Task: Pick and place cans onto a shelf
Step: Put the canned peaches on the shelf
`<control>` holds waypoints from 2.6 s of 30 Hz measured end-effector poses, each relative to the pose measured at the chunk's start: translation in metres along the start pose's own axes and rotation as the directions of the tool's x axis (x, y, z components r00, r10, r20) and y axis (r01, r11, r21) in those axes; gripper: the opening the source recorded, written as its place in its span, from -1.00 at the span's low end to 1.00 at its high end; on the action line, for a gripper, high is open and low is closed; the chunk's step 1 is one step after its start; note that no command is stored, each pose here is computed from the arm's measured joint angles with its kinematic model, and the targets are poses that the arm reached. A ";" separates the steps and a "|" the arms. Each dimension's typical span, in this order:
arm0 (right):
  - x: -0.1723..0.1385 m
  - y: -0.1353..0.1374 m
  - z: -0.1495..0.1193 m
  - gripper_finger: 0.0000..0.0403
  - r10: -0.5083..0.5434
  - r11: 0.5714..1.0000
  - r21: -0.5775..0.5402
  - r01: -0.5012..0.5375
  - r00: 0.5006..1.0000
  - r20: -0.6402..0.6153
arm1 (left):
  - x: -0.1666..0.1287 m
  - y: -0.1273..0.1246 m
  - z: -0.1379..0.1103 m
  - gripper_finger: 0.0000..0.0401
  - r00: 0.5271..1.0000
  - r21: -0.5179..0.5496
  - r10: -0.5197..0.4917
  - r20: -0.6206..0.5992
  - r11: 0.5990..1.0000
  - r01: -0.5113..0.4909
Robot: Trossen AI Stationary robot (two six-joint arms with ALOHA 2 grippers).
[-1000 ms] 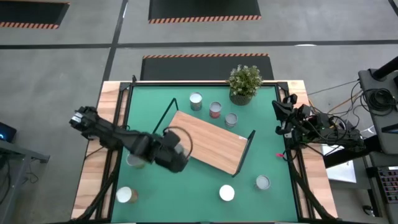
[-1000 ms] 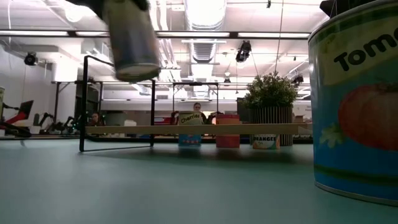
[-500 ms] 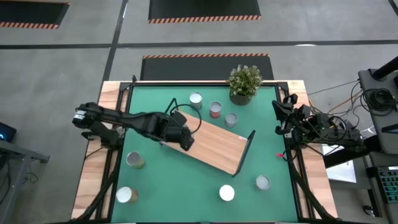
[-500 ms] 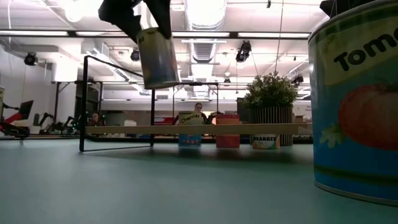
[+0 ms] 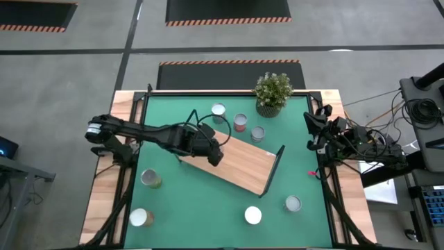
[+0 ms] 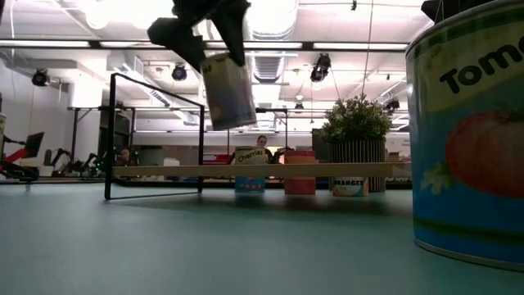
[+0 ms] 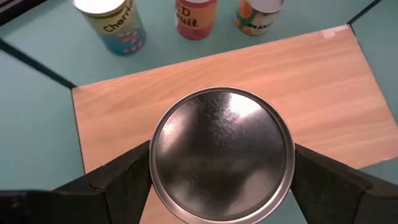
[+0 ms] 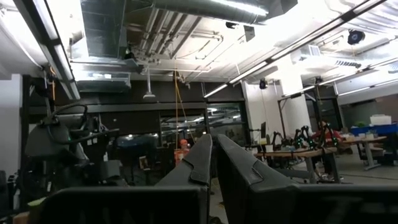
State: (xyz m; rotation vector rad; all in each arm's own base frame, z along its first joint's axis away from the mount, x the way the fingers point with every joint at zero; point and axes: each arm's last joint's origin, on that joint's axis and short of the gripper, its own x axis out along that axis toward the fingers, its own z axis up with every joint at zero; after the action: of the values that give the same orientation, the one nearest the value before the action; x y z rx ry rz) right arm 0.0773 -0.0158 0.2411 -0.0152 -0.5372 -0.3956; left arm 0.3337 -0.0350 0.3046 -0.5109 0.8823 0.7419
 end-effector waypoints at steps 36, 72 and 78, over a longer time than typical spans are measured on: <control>0.000 0.000 0.000 -0.94 0.000 1.000 -0.013 0.000 1.000 -0.001 | 0.054 -0.004 -0.007 0.57 0.985 0.095 0.113 -0.127 0.990 -0.101; 0.000 0.000 0.000 -0.94 -0.001 1.000 -0.027 0.001 1.000 -0.001 | -0.028 -0.021 0.033 0.45 0.997 0.294 -0.024 -0.068 0.955 0.043; 0.000 0.000 0.000 -0.94 0.000 1.000 -0.027 0.000 1.000 -0.001 | -0.001 -0.017 0.018 -0.22 0.992 0.291 0.047 -0.118 0.957 -0.011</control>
State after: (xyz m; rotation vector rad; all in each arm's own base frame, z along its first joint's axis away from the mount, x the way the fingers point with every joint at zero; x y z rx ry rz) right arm 0.0774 -0.0158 0.2410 -0.0408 -0.5307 -0.4033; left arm 0.3550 -0.0341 0.3165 -0.2851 1.0968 0.5986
